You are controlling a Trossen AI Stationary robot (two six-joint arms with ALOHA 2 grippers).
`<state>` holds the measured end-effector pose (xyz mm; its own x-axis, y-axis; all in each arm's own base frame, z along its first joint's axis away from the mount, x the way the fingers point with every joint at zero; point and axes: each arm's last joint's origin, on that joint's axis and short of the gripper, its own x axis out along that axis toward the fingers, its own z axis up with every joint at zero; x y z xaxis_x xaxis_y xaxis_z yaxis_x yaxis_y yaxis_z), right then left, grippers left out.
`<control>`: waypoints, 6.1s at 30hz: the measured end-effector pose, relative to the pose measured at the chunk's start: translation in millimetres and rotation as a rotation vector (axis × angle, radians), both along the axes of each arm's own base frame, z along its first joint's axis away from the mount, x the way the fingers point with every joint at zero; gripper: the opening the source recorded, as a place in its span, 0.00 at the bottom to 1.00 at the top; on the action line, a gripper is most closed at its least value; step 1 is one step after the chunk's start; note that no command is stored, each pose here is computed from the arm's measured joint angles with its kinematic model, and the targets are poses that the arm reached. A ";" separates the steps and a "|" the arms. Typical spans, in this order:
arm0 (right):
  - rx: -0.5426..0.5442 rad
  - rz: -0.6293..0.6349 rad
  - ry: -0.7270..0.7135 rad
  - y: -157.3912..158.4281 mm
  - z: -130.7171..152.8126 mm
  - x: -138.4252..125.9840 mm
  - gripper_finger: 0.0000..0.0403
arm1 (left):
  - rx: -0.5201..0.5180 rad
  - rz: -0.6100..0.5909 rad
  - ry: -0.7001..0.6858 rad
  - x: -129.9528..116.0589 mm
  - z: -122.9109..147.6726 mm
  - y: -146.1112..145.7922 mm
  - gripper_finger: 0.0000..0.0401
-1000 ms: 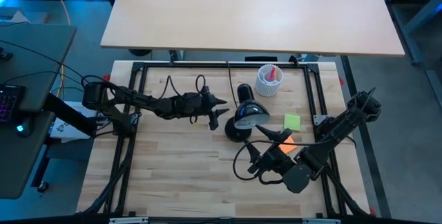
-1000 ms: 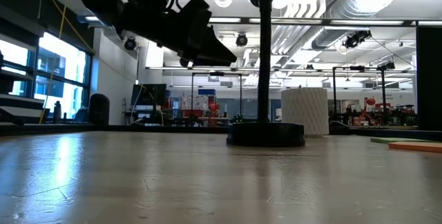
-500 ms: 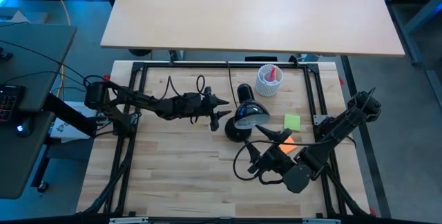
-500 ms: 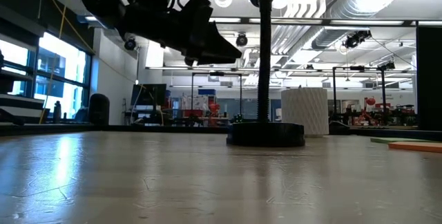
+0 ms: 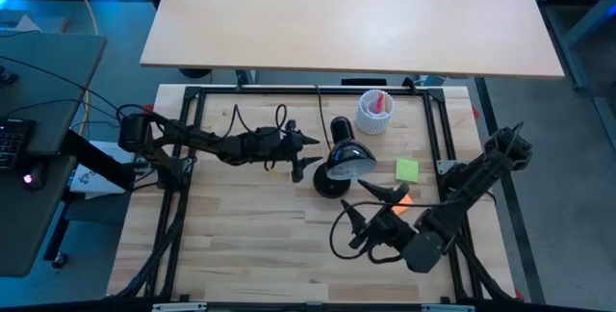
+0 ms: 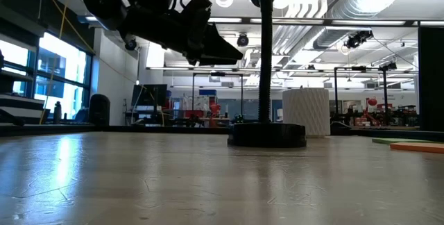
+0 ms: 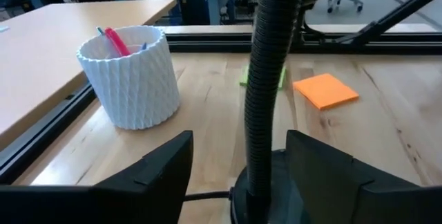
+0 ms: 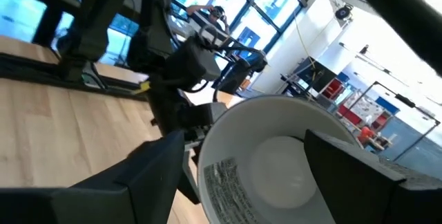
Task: Screw lightbulb
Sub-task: Insert the lightbulb into the desk lamp
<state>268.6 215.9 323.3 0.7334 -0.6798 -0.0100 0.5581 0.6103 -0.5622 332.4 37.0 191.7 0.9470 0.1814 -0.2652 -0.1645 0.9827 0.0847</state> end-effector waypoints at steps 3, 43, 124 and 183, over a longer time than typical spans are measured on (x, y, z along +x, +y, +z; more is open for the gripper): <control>-0.004 0.012 -0.003 3.6 5.5 -2.1 0.74 | 0.003 -0.077 -0.035 2.0 1.4 -0.1 0.61; 0.023 0.310 -0.100 50.4 37.3 -50.0 0.74 | 0.111 -0.004 -0.062 47.2 3.0 -28.4 0.10; -0.125 0.251 0.213 6.5 -12.2 -7.3 0.74 | 0.151 0.104 0.312 -61.6 52.4 -60.7 0.68; 0.282 0.014 -0.228 -57.1 6.0 43.5 0.74 | -0.039 -0.442 -0.441 -66.9 68.8 -1.1 0.67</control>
<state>312.1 158.8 329.3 0.7472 -0.6639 -0.0307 0.6406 0.7318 -0.2326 265.5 35.9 260.5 0.9521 -0.2549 0.1688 0.2474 0.9668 0.0646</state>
